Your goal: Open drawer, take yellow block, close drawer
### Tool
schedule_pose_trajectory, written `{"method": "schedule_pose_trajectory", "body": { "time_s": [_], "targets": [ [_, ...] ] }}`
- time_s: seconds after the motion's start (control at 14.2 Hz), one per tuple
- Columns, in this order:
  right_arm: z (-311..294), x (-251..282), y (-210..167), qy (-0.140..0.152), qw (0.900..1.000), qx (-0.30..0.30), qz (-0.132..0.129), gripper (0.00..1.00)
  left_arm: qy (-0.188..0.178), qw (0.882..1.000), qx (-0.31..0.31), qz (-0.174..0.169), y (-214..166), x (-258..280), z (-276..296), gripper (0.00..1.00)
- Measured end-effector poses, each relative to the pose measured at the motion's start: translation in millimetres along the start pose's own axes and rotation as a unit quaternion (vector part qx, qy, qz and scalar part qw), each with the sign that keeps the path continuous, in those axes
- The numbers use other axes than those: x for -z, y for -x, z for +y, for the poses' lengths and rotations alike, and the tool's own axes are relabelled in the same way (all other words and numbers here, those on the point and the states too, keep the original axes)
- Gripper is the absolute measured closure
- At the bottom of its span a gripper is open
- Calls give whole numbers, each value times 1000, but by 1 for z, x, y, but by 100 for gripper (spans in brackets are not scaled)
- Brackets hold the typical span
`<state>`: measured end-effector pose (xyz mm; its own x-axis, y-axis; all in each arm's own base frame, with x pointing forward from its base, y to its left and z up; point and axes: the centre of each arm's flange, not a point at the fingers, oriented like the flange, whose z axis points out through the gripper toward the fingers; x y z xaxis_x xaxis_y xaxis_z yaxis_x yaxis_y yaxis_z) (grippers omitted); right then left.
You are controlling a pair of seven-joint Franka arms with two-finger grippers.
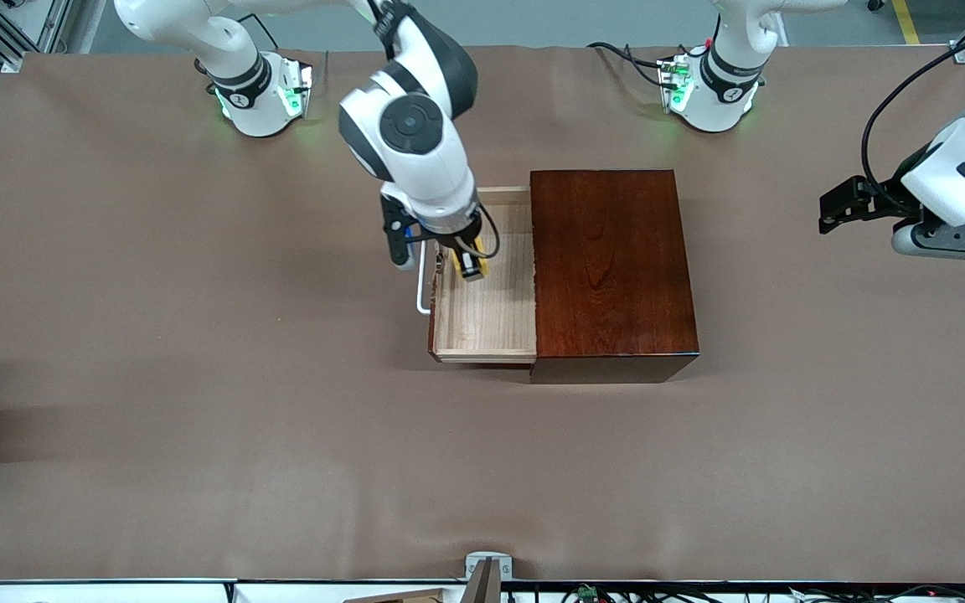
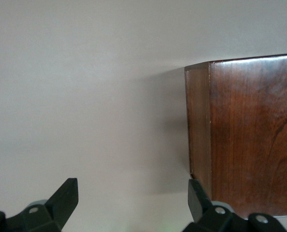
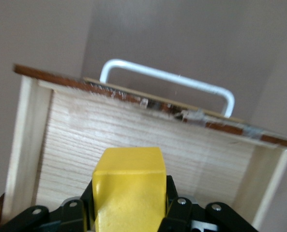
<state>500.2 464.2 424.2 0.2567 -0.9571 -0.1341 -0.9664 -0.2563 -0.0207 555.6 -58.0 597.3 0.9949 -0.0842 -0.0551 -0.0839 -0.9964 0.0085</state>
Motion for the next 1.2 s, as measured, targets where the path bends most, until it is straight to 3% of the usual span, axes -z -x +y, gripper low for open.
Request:
{"method": "schedule_pose_trajectory", "body": {
  "time_s": [0.42,0.71,0.92,1.2],
  "targets": [
    [-6,57,-69,30,995,90,7,44,-1,1000,-12,-3,-1,-4,25,0],
    [-18,67,-146,61,984,167,6,44,-2,998,-55,-11,-1,-13,74,0],
    [-26,61,-222,80,967,243,-6,44,-2,996,-92,-19,3,-22,114,0],
    [-27,58,-319,83,932,352,-28,44,-2,987,-155,-33,16,-38,184,0]
  ]
}}
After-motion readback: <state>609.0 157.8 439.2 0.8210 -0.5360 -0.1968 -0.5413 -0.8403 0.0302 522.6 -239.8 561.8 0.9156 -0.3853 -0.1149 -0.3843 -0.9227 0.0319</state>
